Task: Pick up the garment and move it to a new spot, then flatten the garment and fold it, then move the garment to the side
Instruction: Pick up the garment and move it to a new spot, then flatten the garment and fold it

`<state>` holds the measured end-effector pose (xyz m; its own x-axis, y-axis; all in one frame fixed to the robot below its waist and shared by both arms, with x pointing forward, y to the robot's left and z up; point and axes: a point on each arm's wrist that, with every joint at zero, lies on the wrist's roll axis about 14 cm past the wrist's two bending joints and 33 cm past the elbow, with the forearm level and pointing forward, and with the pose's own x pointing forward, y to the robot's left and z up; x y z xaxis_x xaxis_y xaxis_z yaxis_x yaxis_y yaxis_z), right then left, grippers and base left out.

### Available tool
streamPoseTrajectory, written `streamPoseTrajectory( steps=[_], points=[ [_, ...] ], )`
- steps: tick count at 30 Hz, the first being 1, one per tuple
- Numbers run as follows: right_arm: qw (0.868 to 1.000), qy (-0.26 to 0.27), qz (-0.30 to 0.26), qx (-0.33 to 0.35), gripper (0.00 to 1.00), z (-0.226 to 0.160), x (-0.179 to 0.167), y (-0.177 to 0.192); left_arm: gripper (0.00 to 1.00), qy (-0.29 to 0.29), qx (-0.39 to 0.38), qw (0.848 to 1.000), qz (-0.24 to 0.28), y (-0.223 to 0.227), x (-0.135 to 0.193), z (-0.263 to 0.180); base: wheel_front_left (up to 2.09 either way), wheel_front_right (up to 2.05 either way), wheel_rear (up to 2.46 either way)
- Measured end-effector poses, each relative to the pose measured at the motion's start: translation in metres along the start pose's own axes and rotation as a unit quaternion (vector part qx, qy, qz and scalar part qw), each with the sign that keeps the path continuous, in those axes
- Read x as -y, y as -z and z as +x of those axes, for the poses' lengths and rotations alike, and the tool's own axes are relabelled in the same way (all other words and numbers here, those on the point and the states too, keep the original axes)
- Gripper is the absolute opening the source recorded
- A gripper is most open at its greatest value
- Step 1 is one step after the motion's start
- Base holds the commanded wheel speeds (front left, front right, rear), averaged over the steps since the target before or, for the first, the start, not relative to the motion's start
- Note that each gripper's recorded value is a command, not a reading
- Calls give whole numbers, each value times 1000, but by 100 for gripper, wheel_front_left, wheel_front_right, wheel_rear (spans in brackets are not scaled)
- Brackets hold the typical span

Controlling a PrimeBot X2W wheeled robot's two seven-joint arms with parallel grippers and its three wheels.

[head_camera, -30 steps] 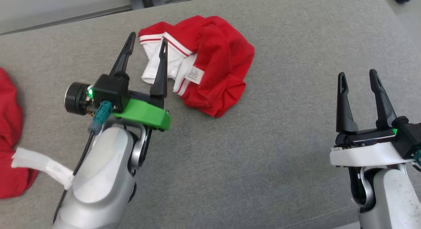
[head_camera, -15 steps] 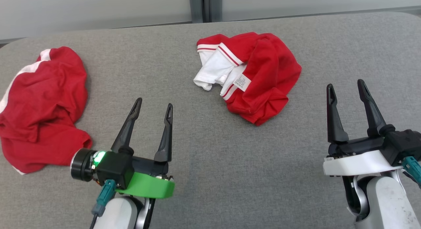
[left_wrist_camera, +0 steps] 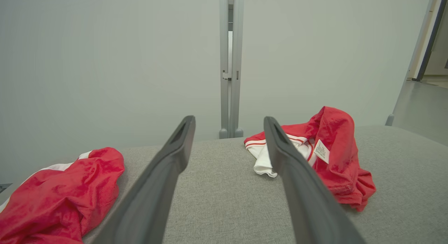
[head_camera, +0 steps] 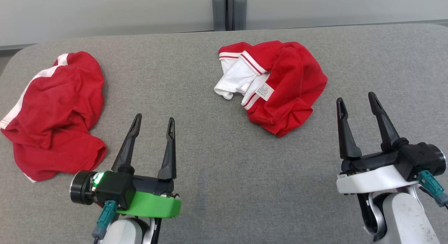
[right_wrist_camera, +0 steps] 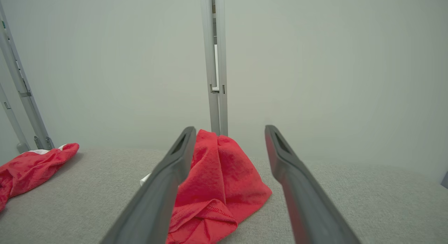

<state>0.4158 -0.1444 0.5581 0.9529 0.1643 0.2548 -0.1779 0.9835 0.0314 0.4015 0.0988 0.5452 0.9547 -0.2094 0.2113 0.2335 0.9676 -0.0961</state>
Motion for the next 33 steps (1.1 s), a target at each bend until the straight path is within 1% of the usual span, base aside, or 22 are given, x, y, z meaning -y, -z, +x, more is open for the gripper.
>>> streamPoseTrajectory(
  steps=[11,15,20,25,28,33],
  points=[
    [1000,12,7,-8,100,-4,7,5,100,1,-7,1000,-4,6,1,2,0,0,0],
    [1000,16,7,-19,100,-5,10,12,100,-1,-9,1000,-4,8,1,3,0,0,0],
    [999,16,11,-47,100,-8,9,31,100,-1,-15,1000,-10,12,2,3,0,0,0],
    [997,-17,8,-71,100,-3,-11,49,100,2,-22,1000,-16,18,3,4,0,0,0],
    [994,-41,11,-104,100,-3,-27,72,100,-1,-28,999,-16,21,1,3,0,0,0],
    [988,-88,5,-130,100,7,-53,95,100,-14,-32,999,-12,24,-8,2,0,0,0]
  ],
)
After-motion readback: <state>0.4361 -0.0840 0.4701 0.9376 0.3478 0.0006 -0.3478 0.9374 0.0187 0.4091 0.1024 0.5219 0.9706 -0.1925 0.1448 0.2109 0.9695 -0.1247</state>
